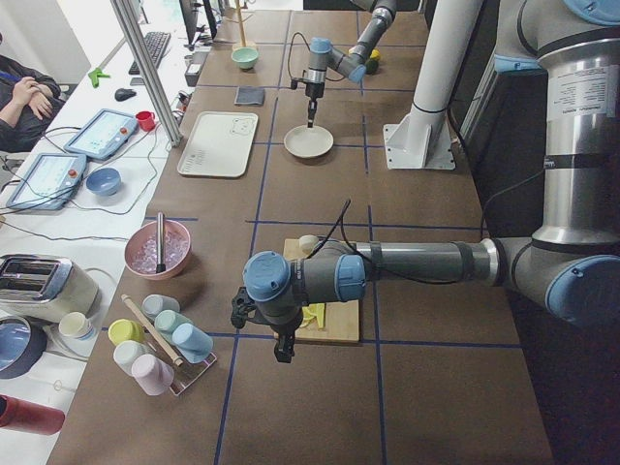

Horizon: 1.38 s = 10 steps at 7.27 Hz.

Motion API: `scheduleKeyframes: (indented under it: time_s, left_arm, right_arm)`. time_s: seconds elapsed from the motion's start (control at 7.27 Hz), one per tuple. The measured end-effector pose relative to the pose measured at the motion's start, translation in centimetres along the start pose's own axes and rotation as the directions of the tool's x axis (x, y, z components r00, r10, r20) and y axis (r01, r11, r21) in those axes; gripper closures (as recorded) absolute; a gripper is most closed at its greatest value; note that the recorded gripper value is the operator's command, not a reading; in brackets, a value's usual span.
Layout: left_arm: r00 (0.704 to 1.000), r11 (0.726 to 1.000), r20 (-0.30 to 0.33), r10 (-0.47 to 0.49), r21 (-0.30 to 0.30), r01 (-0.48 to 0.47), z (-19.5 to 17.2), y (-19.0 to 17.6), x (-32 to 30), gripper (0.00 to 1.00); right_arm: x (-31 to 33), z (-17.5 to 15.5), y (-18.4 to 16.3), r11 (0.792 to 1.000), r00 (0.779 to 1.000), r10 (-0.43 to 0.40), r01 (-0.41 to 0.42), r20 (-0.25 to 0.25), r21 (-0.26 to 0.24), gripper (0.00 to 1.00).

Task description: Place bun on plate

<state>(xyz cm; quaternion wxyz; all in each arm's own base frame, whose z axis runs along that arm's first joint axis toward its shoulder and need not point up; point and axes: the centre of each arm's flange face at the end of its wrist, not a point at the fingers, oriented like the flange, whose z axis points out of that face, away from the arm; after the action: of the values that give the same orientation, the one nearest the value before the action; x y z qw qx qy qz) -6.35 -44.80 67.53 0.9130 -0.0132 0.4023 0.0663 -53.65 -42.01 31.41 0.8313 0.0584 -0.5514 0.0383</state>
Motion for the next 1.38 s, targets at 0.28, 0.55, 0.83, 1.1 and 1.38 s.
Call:
scheduleKeyframes:
  time_s: [0.28, 0.55, 0.83, 1.1, 1.38]
  left_arm:
    - [1.0, 1.0, 0.001, 0.006, 0.002, -0.006, 0.0, -0.1, 0.1, 0.0]
    - [1.0, 1.0, 0.004, 0.021, 0.008, -0.021, -0.3, -0.3, 0.5, 0.0]
    - [0.999, 0.999, 0.006, 0.037, 0.003, -0.037, -0.2, -0.8, 1.4, 0.0]
    - [0.998, 0.998, 0.011, 0.059, 0.015, -0.059, -0.8, -2.2, 2.4, 0.0]
    - [0.991, 0.988, 0.029, 0.133, 0.079, -0.135, -1.9, -3.6, 3.6, 0.0]
  right_arm:
    - [-0.9, -1.7, -0.1, 1.0, 0.997, 0.024, -0.025, -0.07, -0.011, 0.0]
    - [-0.3, -6.4, -3.0, 0.999, 0.979, 0.027, -0.033, -0.203, -0.03, 0.0]
    - [4.0, -12.3, -7.9, 0.997, 0.956, -0.044, 0.025, -0.289, -0.067, 0.0]
    - [12.4, -18.2, -12.1, 0.987, 0.935, -0.144, 0.113, -0.324, -0.112, 0.0]
    - [23.3, -25.4, -15.2, 0.968, 0.914, -0.24, 0.2, -0.327, -0.152, 0.0]
